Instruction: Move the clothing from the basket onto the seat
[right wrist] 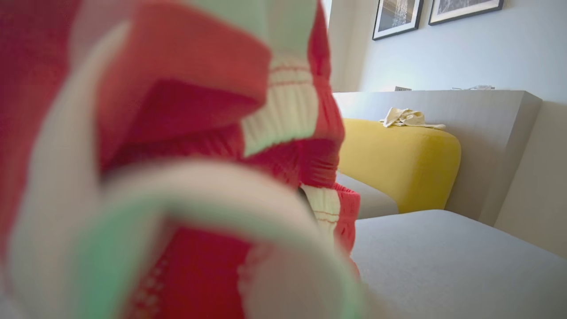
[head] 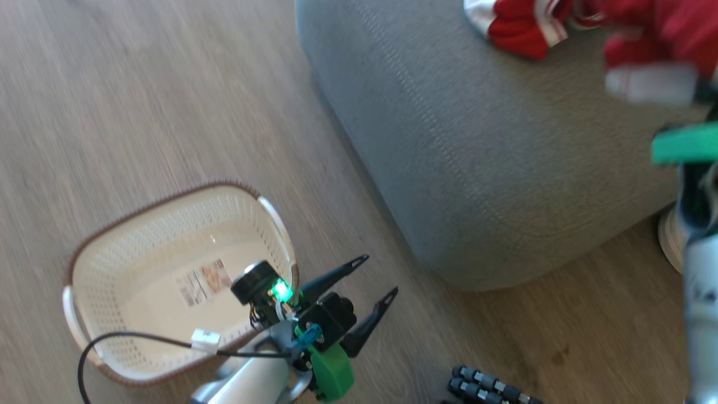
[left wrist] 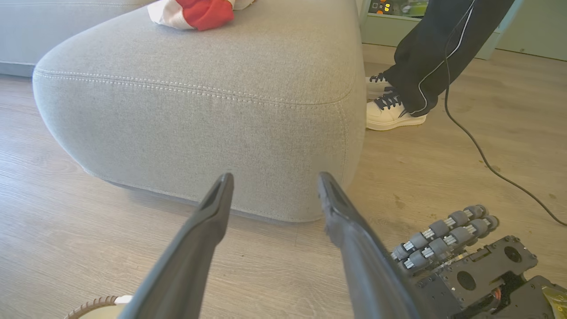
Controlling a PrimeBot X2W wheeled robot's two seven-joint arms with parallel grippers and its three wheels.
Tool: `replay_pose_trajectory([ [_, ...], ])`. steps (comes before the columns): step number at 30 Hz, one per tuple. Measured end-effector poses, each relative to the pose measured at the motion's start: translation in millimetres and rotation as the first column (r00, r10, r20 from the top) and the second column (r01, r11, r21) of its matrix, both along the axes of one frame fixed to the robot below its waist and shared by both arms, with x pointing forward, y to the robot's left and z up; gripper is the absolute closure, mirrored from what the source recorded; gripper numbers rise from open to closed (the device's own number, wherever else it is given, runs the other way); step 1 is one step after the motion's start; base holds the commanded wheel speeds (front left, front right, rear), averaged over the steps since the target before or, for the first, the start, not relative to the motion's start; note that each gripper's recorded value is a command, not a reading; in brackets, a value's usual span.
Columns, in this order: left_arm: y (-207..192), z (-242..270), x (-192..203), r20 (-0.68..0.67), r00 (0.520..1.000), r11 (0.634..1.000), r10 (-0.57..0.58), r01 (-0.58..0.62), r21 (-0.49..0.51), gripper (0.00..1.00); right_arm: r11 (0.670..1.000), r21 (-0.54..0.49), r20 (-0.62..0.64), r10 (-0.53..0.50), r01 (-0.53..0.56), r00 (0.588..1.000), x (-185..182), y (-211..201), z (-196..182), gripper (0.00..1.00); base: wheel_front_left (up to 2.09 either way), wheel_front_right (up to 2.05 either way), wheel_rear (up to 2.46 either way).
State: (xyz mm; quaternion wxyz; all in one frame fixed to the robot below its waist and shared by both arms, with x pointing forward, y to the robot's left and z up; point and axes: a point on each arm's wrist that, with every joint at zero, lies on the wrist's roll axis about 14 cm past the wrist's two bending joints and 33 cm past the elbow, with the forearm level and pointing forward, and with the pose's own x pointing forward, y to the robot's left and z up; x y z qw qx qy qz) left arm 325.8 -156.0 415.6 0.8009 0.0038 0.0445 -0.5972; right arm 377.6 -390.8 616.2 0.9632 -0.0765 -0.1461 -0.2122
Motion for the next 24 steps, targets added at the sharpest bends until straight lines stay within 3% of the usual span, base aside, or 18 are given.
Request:
replay_pose_trajectory([
  [9, -1, -31, 4, -0.034, 0.998, 0.998, -0.057, 0.057, 0.022, 0.0, 0.999, -0.053, 0.023, 0.011, -0.009, 1.0, 77, -25, 30, 1.0, 0.0, 0.0, 0.0],
  [18, 13, -62, 21, -0.078, 0.997, 0.998, -0.003, 0.007, 0.055, 0.0, 0.995, 0.026, -0.029, -0.094, 0.094, 0.995, 131, -67, 7, 1.0, 0.0, 0.0, 0.0],
  [24, 27, -76, 24, -0.1, 0.994, 0.996, 0.041, -0.033, 0.084, 0.0, 0.984, 0.055, -0.129, -0.162, 0.17, 0.978, 150, -90, -23, 1.0, 0.0, 0.0, 0.0],
])
